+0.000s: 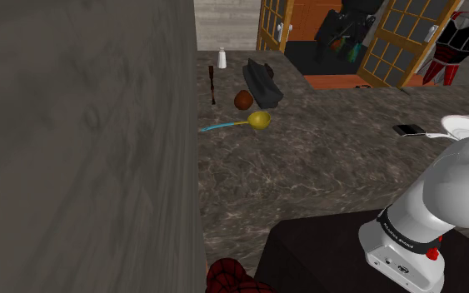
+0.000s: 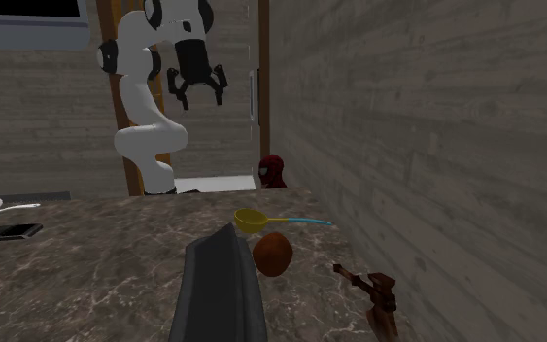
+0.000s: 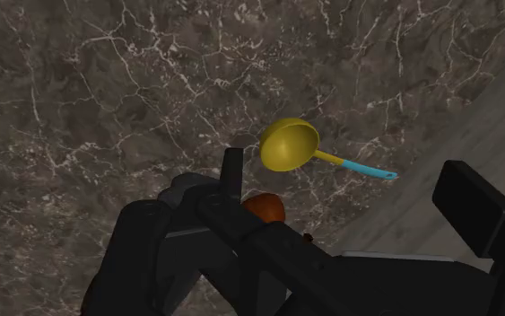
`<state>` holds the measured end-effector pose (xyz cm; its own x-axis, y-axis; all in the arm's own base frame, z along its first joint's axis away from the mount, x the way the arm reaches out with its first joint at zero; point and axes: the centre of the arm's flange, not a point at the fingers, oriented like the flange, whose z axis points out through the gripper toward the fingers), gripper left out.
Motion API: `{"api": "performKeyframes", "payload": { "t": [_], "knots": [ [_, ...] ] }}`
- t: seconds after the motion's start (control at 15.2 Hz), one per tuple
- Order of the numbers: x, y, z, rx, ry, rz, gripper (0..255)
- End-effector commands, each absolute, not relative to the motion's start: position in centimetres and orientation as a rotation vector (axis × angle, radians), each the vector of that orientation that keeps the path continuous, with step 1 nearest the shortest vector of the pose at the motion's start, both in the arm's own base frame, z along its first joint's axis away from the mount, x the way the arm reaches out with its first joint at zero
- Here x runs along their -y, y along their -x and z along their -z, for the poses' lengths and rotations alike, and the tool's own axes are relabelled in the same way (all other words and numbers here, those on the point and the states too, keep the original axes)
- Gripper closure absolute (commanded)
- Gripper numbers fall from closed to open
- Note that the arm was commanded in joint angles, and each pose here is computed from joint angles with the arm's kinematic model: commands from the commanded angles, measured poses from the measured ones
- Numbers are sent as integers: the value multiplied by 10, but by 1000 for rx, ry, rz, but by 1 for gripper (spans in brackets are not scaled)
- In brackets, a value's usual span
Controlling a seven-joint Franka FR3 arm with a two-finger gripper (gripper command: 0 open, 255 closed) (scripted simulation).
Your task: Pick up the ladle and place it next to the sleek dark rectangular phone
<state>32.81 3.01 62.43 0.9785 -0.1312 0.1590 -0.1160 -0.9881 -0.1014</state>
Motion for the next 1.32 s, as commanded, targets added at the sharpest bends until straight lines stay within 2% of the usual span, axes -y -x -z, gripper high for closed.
{"api": "performKeyframes", "payload": {
  "t": [0.0, 1.25],
  "knots": [
    [-30, -328, -624, -190, 3033, 253, 0],
    [-65, -539, -451, 1038, 2858, -90, 0]
  ]
}}
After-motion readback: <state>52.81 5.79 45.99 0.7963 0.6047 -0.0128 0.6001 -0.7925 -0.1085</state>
